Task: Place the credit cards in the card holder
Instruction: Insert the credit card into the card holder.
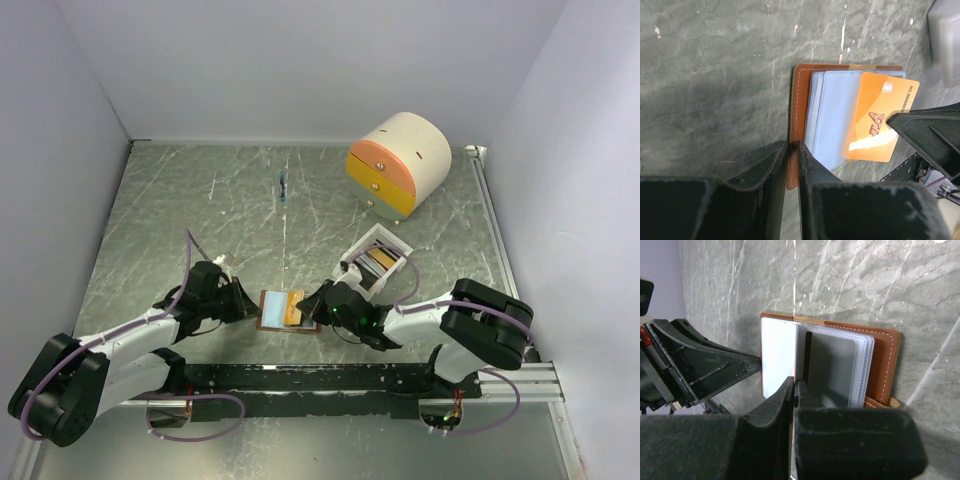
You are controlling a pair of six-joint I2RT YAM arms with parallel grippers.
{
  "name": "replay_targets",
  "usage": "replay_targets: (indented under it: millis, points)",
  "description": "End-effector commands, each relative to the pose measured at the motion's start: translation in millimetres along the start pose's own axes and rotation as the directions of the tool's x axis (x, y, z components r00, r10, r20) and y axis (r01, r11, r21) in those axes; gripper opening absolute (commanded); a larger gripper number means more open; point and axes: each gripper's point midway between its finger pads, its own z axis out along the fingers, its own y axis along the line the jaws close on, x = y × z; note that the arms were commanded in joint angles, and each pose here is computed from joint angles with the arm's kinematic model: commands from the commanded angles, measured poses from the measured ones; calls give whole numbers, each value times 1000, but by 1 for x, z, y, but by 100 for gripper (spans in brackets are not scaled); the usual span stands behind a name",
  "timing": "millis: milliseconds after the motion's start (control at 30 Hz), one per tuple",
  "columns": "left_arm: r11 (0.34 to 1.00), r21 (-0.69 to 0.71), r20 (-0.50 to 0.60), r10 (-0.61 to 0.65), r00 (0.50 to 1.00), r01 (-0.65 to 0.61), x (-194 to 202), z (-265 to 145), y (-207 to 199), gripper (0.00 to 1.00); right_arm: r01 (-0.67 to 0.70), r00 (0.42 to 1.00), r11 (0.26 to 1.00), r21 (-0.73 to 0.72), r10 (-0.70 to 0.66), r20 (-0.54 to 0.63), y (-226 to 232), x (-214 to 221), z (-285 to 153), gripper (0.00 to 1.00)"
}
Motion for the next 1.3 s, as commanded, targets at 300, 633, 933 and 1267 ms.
replay_targets:
  millis: [300, 633, 933, 1267]
  points:
    - [999, -48, -54, -21, 998, 19, 19, 0, 18, 25, -34, 999, 999, 27, 34, -1, -13, 9, -3, 0]
    - [999, -42, -56, -20, 998, 17, 19, 0, 17, 25, -28, 999, 1000, 13, 29, -21, -12, 14, 0, 3]
    - [999, -44, -61, -9, 998, 7, 17, 0, 15, 26, -17, 1000, 995, 100, 17, -6, -25, 11, -3, 16]
    - [999, -38, -59, -15, 998, 13, 18, 1, 16, 25, 50, 999, 988, 146, -47, -22, -22, 8, -2, 24]
